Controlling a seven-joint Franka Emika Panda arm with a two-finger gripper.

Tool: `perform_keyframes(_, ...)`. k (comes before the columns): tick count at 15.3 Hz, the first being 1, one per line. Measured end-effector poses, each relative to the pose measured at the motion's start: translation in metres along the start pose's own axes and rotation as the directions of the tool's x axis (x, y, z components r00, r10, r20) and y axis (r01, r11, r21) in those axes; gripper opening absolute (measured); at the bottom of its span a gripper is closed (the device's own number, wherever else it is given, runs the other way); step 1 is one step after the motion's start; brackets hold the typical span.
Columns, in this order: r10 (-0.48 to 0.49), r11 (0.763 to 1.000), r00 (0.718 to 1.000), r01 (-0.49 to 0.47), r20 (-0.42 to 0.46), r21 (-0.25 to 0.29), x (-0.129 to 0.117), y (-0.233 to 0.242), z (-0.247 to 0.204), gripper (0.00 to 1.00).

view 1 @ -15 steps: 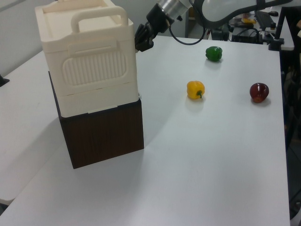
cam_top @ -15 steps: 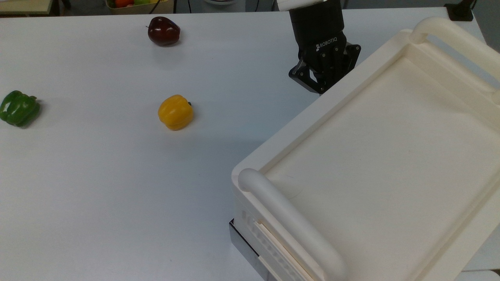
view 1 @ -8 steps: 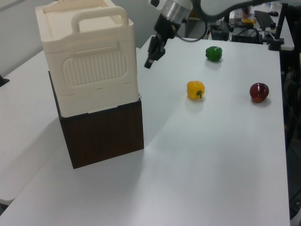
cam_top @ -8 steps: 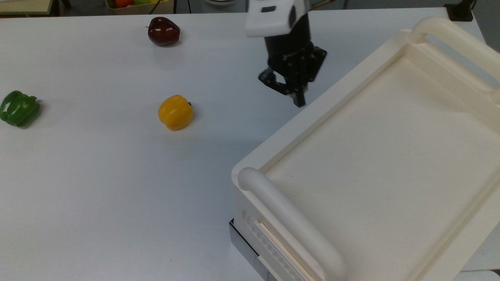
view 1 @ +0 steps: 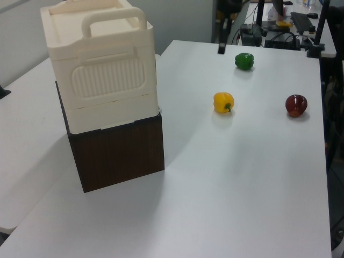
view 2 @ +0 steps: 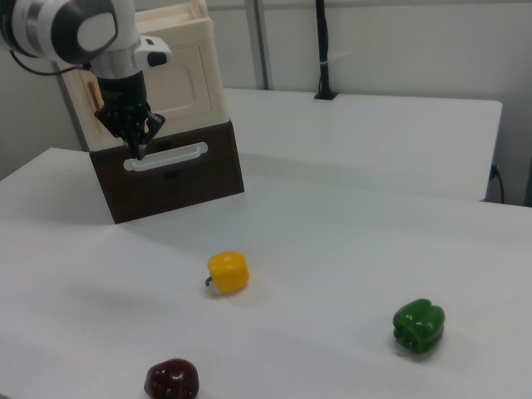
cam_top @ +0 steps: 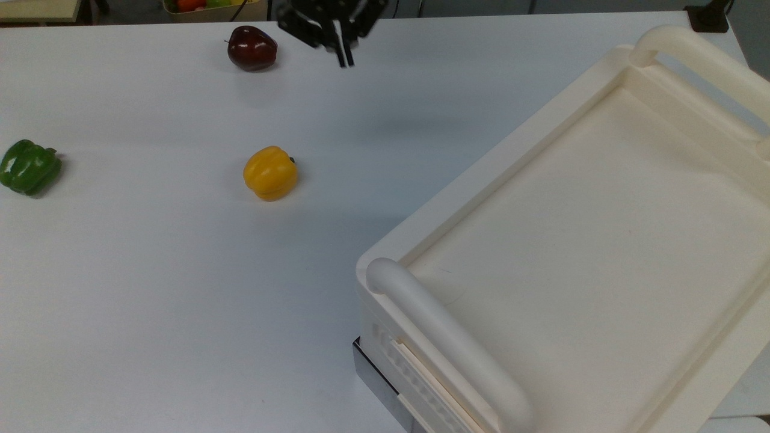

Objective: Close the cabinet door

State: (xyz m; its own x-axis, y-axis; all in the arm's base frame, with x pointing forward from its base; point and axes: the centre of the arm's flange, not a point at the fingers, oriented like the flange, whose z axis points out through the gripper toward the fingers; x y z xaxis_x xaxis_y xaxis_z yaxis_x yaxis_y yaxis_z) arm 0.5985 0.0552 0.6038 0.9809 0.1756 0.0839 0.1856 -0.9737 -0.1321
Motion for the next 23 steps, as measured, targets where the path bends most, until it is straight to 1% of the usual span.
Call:
perform_keyframes(2,0.059,0.998,0.998,-0.058,0.038,-0.023,-0.014,0.016,-0.01,0.3)
perform_keyframes(4,0.092,0.995,0.992,-0.088,0.092,-0.047,-0.024,0.031,-0.01,0.5)
perform_keyframes(5,0.116,0.993,0.986,-0.11,0.121,-0.053,-0.029,0.04,-0.008,0.64)
perform_keyframes(8,0.167,0.985,0.974,-0.158,0.156,-0.066,-0.039,0.061,-0.009,0.95)
perform_keyframes(9,0.18,0.982,0.971,-0.17,0.156,-0.076,-0.041,0.068,-0.01,1.0)
perform_keyframes(11,0.209,0.976,0.966,-0.196,0.152,-0.095,-0.045,0.085,-0.013,1.0)
perform_keyframes(15,0.263,0.963,0.958,-0.252,0.119,-0.101,-0.055,0.119,-0.031,1.0)
perform_keyframes(23,0.264,0.962,0.959,-0.253,0.108,-0.101,-0.058,0.119,-0.038,1.0)
